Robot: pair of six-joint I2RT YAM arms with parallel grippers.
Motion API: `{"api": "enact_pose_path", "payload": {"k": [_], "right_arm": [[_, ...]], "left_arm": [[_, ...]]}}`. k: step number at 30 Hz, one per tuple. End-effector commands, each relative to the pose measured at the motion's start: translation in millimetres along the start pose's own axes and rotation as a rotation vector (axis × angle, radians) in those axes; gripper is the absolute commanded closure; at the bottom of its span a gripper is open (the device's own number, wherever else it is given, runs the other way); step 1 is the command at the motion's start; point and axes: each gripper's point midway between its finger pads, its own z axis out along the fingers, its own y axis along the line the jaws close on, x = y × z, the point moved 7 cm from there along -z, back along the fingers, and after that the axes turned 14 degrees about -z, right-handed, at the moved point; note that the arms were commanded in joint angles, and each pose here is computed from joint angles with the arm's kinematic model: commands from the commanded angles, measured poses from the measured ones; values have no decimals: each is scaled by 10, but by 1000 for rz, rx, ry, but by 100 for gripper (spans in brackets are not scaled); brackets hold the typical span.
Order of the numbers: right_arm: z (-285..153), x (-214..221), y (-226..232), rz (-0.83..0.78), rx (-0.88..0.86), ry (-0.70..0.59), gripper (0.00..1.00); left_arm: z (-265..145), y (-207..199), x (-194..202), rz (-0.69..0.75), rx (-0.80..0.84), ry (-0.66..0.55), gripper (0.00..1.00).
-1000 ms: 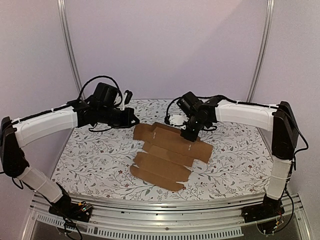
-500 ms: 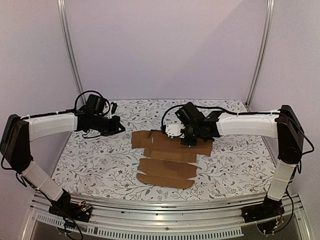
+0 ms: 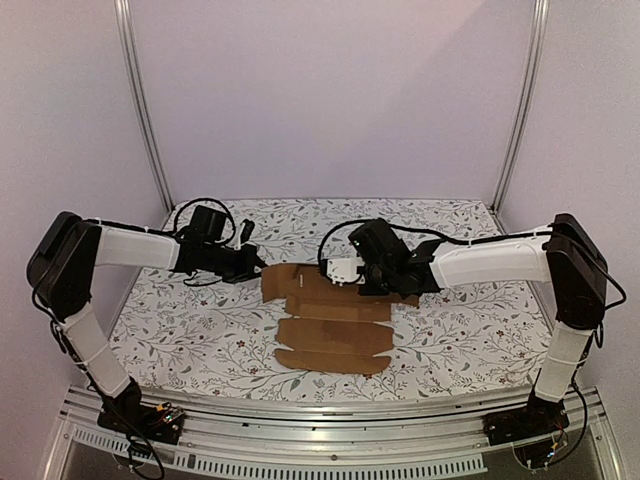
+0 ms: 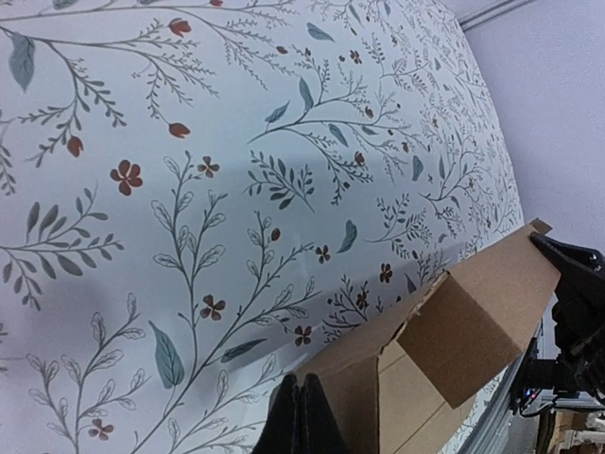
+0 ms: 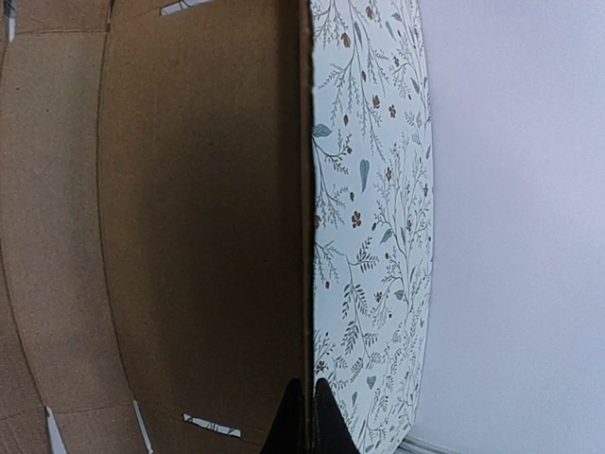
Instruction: Fold the paper box
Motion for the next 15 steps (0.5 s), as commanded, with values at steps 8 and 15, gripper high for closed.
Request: {"api": "enact_pose_path", "payload": {"k": [8,15], "right_arm": [[-72,-103,26,-11,120,1,100],[-63,-144,134,-14,147,29,100]], "left_arm": [[140,-175,255,95,120,63,100],[172,-187,453,117,112,88,100]]}}
